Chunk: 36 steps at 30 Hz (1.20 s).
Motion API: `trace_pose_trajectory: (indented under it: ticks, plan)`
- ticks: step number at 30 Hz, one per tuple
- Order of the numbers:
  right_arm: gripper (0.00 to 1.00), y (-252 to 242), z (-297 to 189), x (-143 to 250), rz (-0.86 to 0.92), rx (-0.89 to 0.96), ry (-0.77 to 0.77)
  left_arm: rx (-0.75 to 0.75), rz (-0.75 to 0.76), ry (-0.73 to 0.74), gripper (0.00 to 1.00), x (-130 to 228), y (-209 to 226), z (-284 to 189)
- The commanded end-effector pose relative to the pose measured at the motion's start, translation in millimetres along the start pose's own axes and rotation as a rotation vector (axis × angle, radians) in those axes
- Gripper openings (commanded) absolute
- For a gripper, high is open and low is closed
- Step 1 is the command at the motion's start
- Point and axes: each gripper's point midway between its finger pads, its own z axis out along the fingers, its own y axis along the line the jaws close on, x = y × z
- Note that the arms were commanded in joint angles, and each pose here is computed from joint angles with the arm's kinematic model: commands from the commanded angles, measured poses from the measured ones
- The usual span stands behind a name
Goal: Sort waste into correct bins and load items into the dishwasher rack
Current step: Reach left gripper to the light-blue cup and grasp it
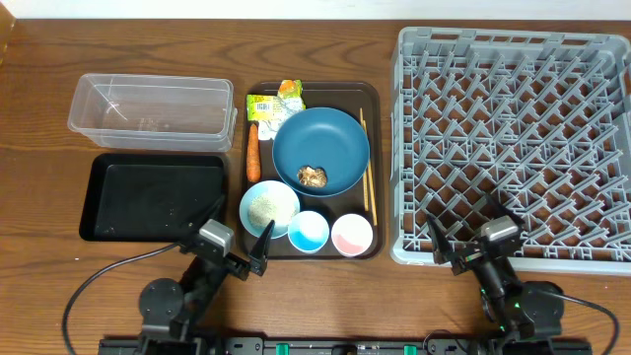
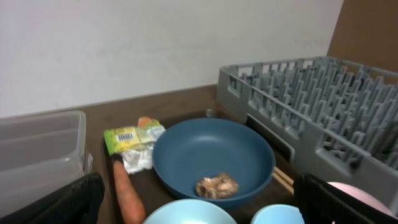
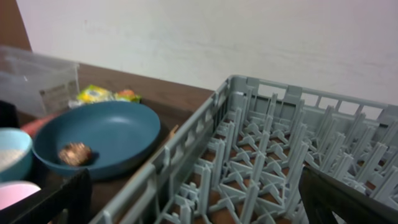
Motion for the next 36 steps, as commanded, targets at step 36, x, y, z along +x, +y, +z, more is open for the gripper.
trace_pose_trajectory:
  ticks: [36]
  plan:
    - [0.99, -23.4, 76.3, -101.5, 0.342, -0.008, 0.718, 0.019, -0.581, 1.020, 0.98, -22.9, -32.1, 18.7]
